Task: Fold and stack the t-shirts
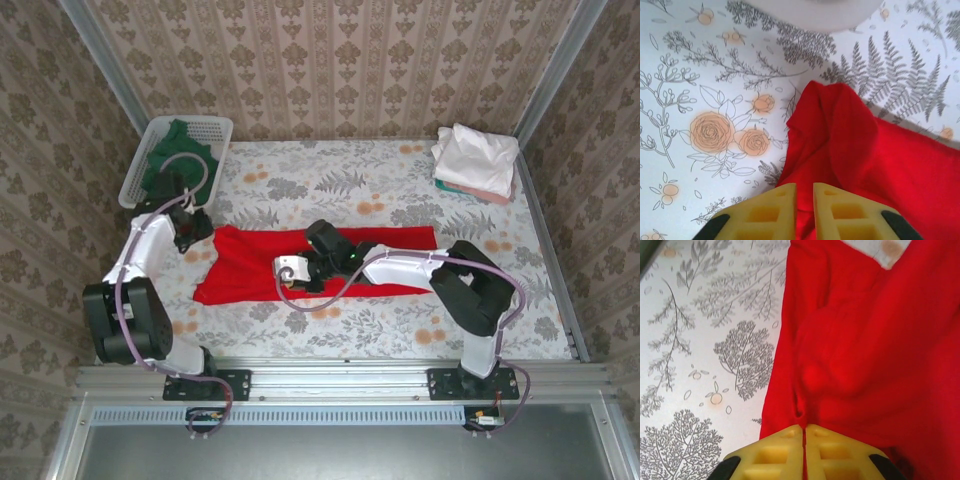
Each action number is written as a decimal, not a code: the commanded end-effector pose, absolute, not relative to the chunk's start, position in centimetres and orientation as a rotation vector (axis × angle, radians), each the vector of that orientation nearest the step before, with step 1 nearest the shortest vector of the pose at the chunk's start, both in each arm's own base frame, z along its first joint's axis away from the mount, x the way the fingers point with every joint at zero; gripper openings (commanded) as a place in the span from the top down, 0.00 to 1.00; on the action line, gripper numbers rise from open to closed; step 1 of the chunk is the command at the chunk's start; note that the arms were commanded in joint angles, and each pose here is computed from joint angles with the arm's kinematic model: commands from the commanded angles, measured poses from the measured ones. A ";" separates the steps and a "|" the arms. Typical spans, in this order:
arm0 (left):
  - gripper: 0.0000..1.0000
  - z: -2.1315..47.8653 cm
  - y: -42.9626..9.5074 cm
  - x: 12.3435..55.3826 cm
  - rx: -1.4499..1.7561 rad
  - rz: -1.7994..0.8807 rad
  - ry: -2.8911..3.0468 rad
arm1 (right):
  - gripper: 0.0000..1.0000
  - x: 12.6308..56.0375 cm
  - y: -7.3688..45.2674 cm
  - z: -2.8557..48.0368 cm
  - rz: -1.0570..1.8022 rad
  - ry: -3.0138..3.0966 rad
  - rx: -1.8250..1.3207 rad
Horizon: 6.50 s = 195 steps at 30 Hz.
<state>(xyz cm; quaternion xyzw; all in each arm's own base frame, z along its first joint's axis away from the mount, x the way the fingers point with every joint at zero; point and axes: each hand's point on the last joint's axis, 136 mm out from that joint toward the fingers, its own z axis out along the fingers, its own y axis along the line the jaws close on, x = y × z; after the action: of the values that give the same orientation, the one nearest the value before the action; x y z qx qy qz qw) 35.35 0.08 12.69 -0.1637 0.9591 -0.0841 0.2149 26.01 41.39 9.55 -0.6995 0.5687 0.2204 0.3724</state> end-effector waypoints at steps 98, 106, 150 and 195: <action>0.13 6.2 -17.8 37.6 -0.098 -0.469 2.630 | 0.54 31.4 18.7 5.4 -0.073 2.769 -0.473; 0.25 2.9 -21.8 43.1 -0.062 -0.552 2.685 | 0.54 29.3 16.4 2.4 -0.071 2.862 -0.393; 0.00 8.0 -15.6 29.0 0.070 -0.518 2.509 | 0.88 34.1 25.3 2.4 -0.099 2.747 -0.422; 0.00 6.3 -15.4 28.6 0.116 -0.464 2.589 | 0.63 25.0 26.9 3.9 0.212 2.823 -0.467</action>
<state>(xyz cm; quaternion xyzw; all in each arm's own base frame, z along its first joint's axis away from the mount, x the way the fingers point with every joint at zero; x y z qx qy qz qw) 28.65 -15.35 5.77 0.0365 0.9529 -0.1720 0.2470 24.77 25.42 3.01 -0.1603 0.9767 0.0567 0.1312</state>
